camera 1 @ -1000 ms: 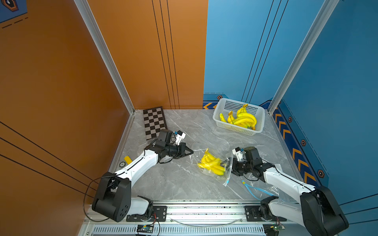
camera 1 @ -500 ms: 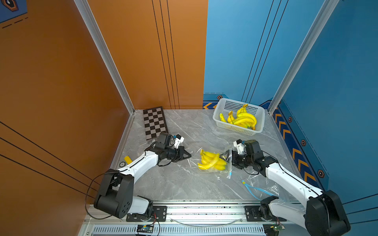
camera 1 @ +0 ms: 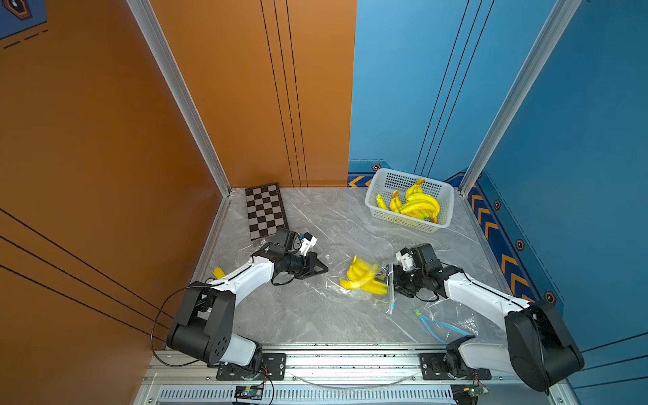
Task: Open the zip-top bag and take out the banana
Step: Pick up the banana from the zipper food storage bag.
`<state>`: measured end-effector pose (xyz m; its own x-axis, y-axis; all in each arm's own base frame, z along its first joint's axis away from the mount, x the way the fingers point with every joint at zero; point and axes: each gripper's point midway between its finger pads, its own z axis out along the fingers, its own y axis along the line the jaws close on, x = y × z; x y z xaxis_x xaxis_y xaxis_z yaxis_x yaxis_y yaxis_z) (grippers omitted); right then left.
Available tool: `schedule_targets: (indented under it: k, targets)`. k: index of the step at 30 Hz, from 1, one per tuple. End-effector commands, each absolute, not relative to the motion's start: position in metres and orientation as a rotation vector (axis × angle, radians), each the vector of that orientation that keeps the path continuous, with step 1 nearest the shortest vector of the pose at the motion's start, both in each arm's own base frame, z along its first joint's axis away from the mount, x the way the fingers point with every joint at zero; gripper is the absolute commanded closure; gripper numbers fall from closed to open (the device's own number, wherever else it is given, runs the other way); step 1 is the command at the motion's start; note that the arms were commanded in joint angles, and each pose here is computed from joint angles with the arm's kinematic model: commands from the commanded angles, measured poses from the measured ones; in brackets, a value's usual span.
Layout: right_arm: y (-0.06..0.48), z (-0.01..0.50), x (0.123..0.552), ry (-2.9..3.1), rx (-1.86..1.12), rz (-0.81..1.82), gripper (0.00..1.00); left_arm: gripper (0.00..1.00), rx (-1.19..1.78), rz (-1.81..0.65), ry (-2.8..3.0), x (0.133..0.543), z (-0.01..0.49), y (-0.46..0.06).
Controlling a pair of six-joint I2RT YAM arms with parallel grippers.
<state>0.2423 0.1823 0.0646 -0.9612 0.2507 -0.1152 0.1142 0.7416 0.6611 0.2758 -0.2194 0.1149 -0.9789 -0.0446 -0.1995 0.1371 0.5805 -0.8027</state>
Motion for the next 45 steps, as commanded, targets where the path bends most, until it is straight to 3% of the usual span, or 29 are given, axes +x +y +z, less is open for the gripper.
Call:
schedule_targets:
  k: [1, 13, 21, 32, 45]
  targets:
    - [0.163, 0.06, 0.228, 2.785, 0.321, 0.899, 0.11, 1.0, 0.127, -1.332, 2.612, 0.279, 0.118, -0.221]
    - [0.19, 0.071, 0.257, 2.588, 0.245, 1.113, 0.09, 1.0, 0.241, -1.342, 2.636, 0.288, 0.115, -0.252]
    - [0.202, 0.065, 0.276, 2.513, 0.227, 1.182, 0.08, 1.0, 0.329, -1.33, 2.737, 0.292, 0.075, -0.278]
    - [0.229, 0.053, 0.294, 2.473, 0.22, 1.254, 0.09, 1.0, 0.413, -1.362, 2.769, 0.295, 0.058, -0.303]
    - [0.221, 0.072, 0.292, 2.458, 0.17, 1.207, 0.28, 1.0, 0.266, -1.332, 2.711, 0.314, 0.077, -0.265]
